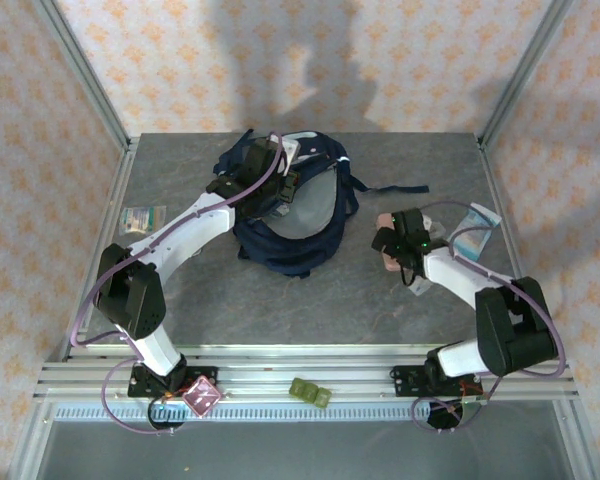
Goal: Pack the student bag
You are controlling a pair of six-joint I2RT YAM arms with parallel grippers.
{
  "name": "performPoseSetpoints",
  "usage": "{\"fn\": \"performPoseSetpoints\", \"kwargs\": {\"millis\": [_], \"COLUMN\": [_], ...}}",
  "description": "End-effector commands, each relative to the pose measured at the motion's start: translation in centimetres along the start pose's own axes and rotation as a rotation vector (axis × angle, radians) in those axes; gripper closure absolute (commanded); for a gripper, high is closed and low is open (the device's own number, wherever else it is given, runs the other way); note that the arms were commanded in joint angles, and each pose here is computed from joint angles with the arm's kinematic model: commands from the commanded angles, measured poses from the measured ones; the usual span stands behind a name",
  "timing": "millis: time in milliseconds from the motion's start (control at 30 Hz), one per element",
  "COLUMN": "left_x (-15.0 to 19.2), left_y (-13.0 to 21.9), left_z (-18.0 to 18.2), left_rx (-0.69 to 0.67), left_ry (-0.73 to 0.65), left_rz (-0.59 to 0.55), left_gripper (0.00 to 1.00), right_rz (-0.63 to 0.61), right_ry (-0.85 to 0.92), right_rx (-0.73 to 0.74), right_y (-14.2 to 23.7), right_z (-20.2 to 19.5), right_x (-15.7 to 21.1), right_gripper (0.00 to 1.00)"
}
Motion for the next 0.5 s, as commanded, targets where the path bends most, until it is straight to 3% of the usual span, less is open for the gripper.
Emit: {"fn": "performPoseSetpoints", "kwargs": {"millis": [0, 167, 300, 467], "left_x": [-2.5, -2.6, -2.5, -2.2], "left_y": [1.2, 1.0, 1.1, 1.1], "left_z": [0.1, 0.0, 0.0, 0.0], "left_rx": [0.006, 0.013, 0.013, 0.011], "left_ry": [0.046, 0.050, 0.050, 0.049], "left_rz": [-0.106, -0.104, -0.101, -0.095], "left_gripper": [1.00, 1.00, 1.00, 1.00], "right_rz": [0.128, 0.080, 0.026, 0.000], "right_ry": [0.055, 0.057, 0.002, -0.120], "right_rx": [-0.056, 0.150, 0.220, 0.095], "right_y": [-0.2, -1.8, -2.7, -3.1], "right_z": [1.1, -0.8, -1.1, 1.1], "right_x": [3.0, 3.0, 2.5, 1.9], "right_gripper": [0.09, 0.09, 0.09, 0.09]}}
Point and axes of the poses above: each hand's point on the last joint's axis, 136 mm out from that joint toward the fingers, its own y axis back along the fingers, its own z axis along the line the jaws close on, x = y × z, the point moved 4 cm from there along y, back along the fingers, and after that the axes turned 9 degrees about -y, right-handed, at the moved point
